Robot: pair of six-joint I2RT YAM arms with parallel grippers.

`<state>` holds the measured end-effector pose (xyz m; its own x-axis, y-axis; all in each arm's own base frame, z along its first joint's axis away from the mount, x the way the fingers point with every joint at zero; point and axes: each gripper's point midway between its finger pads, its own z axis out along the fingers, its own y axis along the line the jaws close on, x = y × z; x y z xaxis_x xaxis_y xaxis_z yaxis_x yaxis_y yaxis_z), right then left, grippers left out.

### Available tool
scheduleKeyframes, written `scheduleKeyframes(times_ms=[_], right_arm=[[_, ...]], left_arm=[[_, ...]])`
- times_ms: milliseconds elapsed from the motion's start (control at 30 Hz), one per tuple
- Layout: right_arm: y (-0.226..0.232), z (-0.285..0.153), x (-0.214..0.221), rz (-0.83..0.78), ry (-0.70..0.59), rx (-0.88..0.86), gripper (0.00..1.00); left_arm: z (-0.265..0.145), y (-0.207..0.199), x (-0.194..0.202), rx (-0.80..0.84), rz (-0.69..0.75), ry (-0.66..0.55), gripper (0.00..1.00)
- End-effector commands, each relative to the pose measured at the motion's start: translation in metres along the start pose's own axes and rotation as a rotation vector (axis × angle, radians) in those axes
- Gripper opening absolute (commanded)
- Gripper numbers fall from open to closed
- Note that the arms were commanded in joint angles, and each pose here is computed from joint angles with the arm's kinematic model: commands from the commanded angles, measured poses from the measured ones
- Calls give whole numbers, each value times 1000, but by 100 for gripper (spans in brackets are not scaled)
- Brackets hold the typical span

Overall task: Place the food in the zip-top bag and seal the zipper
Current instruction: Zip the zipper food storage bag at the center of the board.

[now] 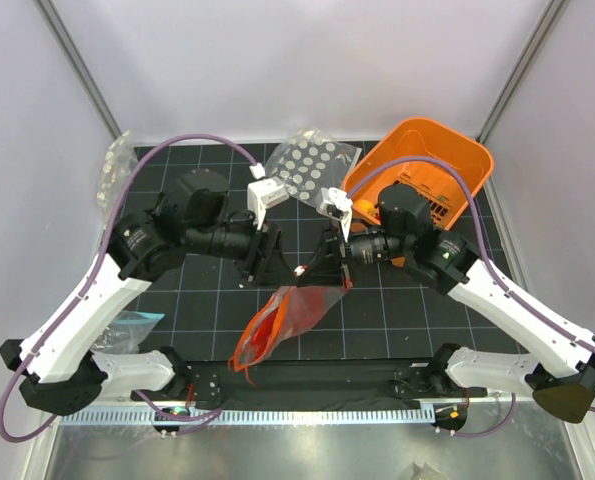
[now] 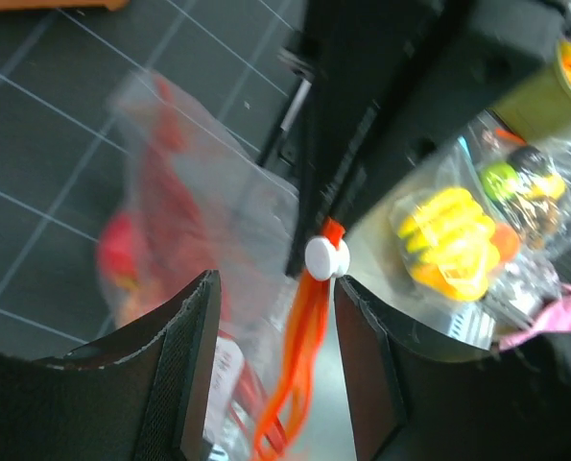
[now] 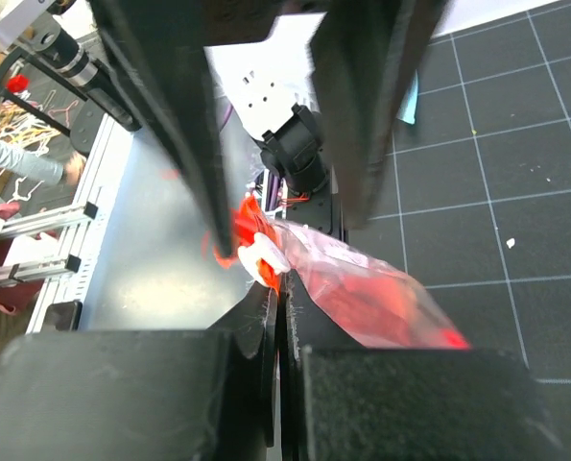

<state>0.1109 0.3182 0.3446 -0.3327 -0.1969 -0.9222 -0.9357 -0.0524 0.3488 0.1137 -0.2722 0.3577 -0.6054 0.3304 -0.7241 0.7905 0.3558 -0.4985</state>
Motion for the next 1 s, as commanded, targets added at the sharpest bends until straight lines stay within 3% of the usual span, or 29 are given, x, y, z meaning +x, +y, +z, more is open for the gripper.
scheduleKeyframes(times_ms=[0, 367, 500, 867, 967], right_arm=[[10, -6, -27, -49, -38, 10, 1], [6, -11, -26, -3, -32, 67, 1], [6, -11, -27, 1, -37, 74, 1], [14, -12, -31, -20, -51, 31, 1], [15, -12, -32, -19, -53, 29, 1]], left_arm=[[-2, 9, -35, -84, 57, -110, 54], [7, 5, -60, -57, 94, -170, 46], [13, 5, -59, -37, 105, -155, 37], [25, -15, -51, 87, 195, -131, 42], [22, -22, -49, 128, 205, -142, 48]])
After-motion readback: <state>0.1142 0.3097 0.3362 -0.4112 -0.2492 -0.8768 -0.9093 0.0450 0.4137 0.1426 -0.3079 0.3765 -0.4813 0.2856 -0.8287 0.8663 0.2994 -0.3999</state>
